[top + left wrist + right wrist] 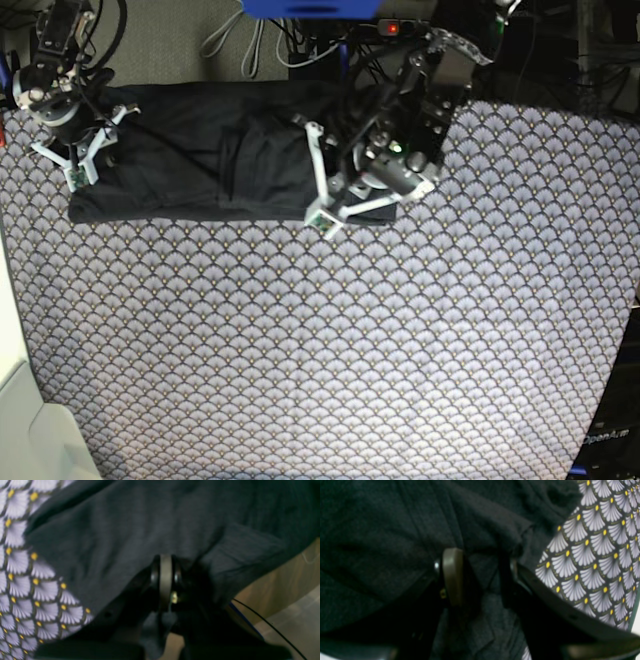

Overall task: Fold the T-shirt properly
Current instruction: 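Slide the left gripper along the folded strip, then lift it away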

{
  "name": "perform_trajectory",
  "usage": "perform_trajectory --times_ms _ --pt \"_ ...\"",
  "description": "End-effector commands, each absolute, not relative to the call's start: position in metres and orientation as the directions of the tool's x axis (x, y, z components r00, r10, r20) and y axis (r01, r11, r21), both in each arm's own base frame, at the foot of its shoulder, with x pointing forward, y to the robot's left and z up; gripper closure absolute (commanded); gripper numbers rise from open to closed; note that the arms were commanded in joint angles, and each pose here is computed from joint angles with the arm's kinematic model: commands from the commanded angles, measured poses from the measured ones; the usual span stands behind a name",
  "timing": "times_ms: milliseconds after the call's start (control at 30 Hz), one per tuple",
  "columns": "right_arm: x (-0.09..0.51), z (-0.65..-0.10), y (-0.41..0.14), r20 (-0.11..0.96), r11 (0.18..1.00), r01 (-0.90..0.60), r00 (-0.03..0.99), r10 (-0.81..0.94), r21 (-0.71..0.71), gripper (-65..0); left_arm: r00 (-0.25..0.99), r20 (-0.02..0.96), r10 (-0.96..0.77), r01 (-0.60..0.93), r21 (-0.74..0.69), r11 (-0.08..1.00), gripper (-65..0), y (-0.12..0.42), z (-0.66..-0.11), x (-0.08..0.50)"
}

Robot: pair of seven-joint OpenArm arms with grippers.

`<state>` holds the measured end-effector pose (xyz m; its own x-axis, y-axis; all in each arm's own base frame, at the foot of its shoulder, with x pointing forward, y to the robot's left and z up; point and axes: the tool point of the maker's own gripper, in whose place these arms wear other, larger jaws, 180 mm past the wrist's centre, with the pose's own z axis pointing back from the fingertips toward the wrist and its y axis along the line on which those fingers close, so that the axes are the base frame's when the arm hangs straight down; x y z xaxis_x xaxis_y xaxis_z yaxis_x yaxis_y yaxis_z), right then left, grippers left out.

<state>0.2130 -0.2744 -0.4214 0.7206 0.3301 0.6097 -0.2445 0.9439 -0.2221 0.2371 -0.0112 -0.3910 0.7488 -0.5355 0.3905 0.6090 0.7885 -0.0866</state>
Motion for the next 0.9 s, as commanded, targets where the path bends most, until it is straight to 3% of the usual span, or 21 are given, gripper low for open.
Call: perform_trajectory --times_ms 0,300,500,633,867 --pt "0.211 -0.419 -0.284 0.587 0.935 -0.246 0.729 0.352 -0.256 -24.4 0.725 0.42 -0.546 0.63 -0.085 0.772 -0.3 -0.02 -0.384 0.241" --pt "0.212 -0.418 -0.285 0.585 0.933 -0.248 0.728 0.356 -0.26 -24.4 0.58 0.418 -0.699 0.793 -0.097 0.601 -0.3 -0.07 -0.385 0.198" --pt "0.212 -0.418 -0.285 0.585 0.933 -0.248 0.728 0.356 -0.26 -24.4 0.321 0.54 -0.778 0.942 -0.094 0.323 -0.3 -0.098 -0.355 0.182" --pt "0.212 -0.418 -0.286 0.585 0.933 -0.248 0.728 0.357 -0.261 -24.4 0.369 0.545 -0.753 0.916 -0.073 0.395 -0.3 -0.075 -0.353 0.205" --pt "0.217 -0.413 -0.29 0.593 0.932 -0.237 0.722 0.357 -0.273 -24.4 0.532 0.541 -0.652 0.78 -0.012 0.626 -0.3 0.0 -0.347 0.26"
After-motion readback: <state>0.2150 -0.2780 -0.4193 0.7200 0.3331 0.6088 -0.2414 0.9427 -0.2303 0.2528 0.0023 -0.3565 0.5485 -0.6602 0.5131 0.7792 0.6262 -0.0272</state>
